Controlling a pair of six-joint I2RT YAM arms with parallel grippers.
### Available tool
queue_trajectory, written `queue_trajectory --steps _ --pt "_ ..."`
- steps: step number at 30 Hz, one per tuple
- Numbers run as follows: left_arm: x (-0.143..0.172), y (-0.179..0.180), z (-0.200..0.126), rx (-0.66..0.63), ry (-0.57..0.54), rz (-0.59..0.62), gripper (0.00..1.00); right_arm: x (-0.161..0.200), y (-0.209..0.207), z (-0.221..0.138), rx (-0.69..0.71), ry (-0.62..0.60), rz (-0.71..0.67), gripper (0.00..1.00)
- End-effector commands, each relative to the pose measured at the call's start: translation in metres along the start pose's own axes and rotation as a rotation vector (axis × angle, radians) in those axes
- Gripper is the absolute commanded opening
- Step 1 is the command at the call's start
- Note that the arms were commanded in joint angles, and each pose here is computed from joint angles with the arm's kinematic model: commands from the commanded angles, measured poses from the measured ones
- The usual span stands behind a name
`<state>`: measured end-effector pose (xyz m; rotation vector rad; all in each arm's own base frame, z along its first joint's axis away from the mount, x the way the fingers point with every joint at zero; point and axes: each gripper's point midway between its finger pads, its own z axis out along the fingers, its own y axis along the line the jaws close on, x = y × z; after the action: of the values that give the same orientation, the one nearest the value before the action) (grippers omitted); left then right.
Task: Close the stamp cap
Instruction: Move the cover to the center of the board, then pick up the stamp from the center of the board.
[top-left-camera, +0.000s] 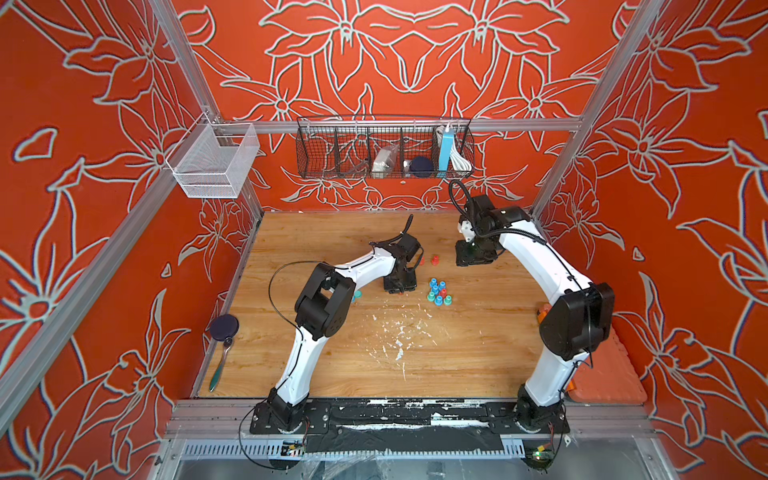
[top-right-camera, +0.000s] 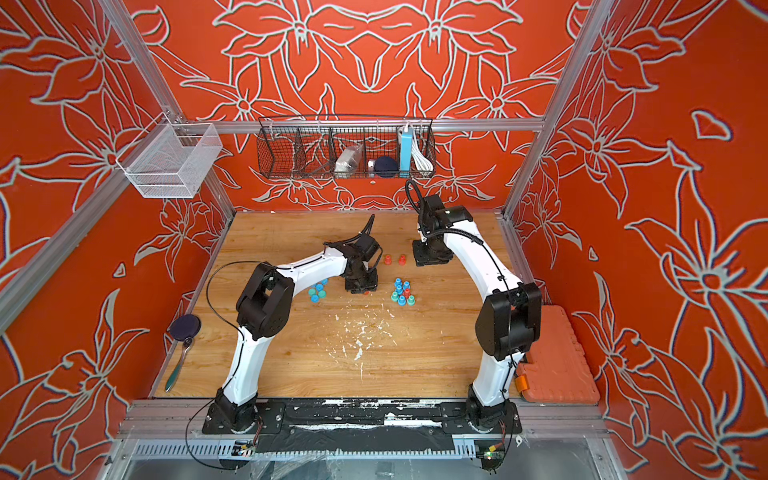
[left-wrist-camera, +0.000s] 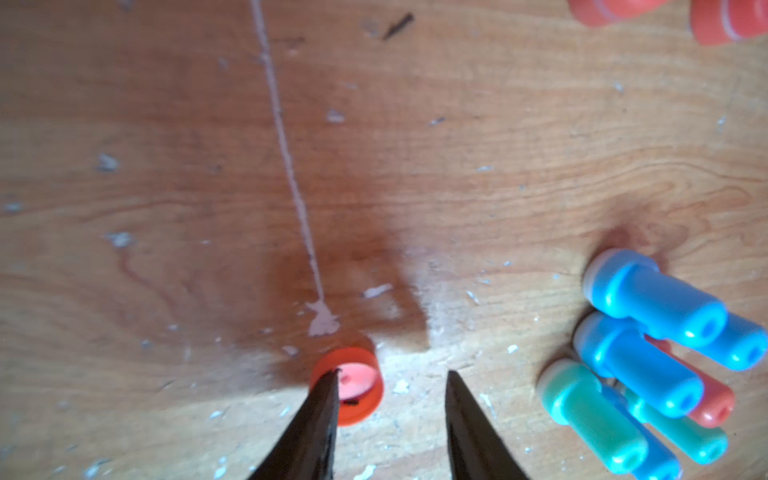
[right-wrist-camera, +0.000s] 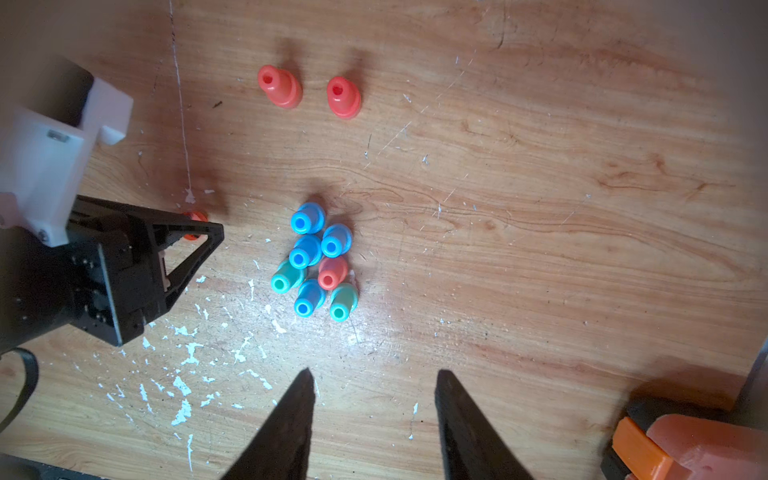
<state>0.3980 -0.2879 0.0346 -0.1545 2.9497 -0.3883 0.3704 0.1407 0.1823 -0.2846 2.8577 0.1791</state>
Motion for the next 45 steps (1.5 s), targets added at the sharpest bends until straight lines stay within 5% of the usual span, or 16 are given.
queue_trajectory --steps 1,10,26,45 --pt "-0.006 -0.008 -0.026 0.021 -0.029 -0.003 0.43 0.006 -0.001 -0.003 -0.008 0.003 0.006 0.50" --pt "-0.001 -0.021 -0.053 0.065 -0.047 0.020 0.44 0.024 0.007 0.029 -0.018 0.083 -0.011 0.48" --pt "0.000 0.011 -0.086 0.060 -0.099 -0.021 0.44 0.040 0.027 0.089 -0.025 0.175 -0.014 0.38" --pt "0.000 0.039 -0.090 0.039 -0.105 -0.070 0.44 0.051 0.033 0.118 -0.030 0.228 -0.004 0.33"
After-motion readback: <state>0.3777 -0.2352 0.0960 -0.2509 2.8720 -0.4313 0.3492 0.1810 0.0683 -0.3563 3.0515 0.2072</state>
